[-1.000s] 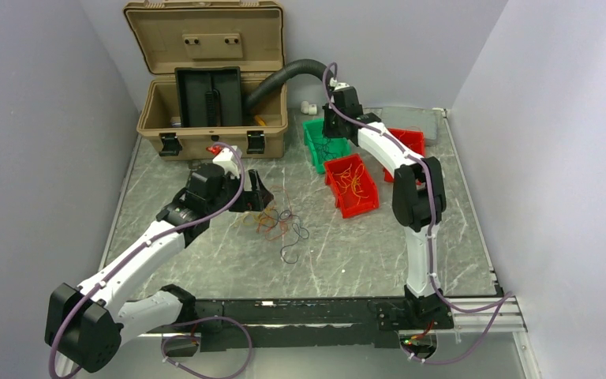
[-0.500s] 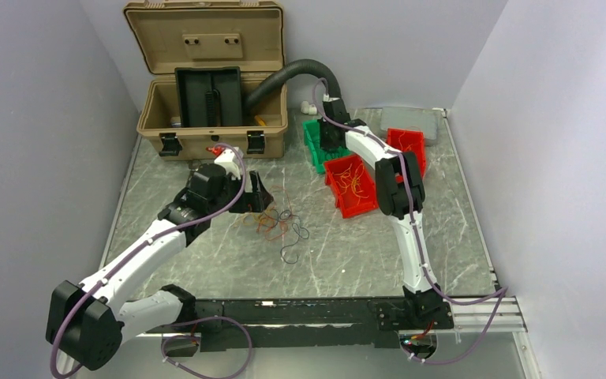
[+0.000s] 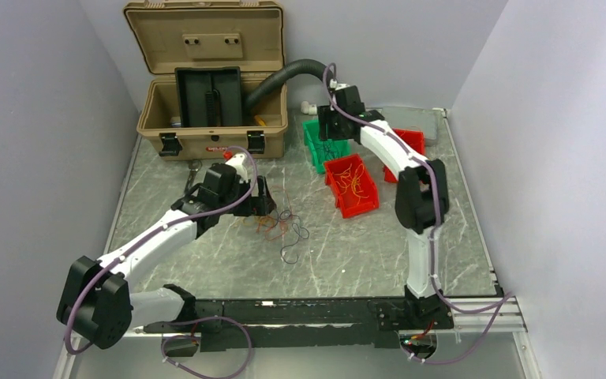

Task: Untangle the cables

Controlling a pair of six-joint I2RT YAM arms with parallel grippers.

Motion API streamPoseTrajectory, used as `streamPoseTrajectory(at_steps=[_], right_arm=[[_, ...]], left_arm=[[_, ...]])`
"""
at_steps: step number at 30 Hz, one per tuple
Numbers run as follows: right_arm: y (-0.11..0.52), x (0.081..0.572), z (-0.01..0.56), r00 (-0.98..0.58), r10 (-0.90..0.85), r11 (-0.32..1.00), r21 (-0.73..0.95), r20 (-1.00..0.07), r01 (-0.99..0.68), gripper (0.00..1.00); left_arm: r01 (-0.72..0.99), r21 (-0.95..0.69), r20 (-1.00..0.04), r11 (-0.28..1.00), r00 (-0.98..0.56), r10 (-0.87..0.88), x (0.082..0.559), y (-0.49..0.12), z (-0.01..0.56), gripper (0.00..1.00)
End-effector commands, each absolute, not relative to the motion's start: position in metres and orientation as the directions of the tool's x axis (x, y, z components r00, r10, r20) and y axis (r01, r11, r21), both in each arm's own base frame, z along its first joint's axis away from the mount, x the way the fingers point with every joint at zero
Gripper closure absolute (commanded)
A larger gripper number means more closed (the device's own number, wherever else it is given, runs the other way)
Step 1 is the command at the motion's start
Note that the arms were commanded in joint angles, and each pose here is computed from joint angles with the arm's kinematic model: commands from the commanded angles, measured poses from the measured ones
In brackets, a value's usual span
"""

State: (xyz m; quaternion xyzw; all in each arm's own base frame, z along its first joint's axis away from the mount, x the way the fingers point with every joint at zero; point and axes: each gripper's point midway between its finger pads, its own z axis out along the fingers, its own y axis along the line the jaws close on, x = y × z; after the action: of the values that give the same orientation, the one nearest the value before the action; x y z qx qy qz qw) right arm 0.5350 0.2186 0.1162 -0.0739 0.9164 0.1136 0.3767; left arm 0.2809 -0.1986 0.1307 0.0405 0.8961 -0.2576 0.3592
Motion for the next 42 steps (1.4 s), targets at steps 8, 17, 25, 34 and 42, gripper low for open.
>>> streamPoseTrajectory(at_steps=[8,17,25,34,42], right_arm=[[0.232,0.419,0.198,-0.600,-0.084,0.913,0.179,-0.796,-0.366,0.11],[0.282,0.302,0.175,-0.565,-0.179,0.786,0.228,-0.805,-0.575,0.07],[0.304,0.261,0.152,-0.586,-0.175,0.706,0.314,-0.791,-0.634,0.00],[0.334,0.245,0.118,-0.623,-0.246,0.683,0.323,-0.743,-0.655,0.13],[0.323,0.251,0.065,-0.697,-0.272,0.792,0.257,-0.664,-0.554,0.21]], left_arm=[[0.297,-0.398,-0.769,0.868,-0.624,-0.139,0.295,-0.199,0.146,0.01],[0.365,-0.313,-0.864,0.876,-0.493,-0.103,0.300,-0.194,0.146,0.01],[0.452,-0.259,-0.924,0.854,-0.372,-0.084,0.297,-0.195,0.143,0.00],[0.423,-0.249,-0.889,0.871,-0.458,-0.032,0.303,-0.197,0.125,0.01],[0.333,-0.271,-0.825,0.903,-0.564,-0.040,0.308,-0.188,0.101,0.02]])
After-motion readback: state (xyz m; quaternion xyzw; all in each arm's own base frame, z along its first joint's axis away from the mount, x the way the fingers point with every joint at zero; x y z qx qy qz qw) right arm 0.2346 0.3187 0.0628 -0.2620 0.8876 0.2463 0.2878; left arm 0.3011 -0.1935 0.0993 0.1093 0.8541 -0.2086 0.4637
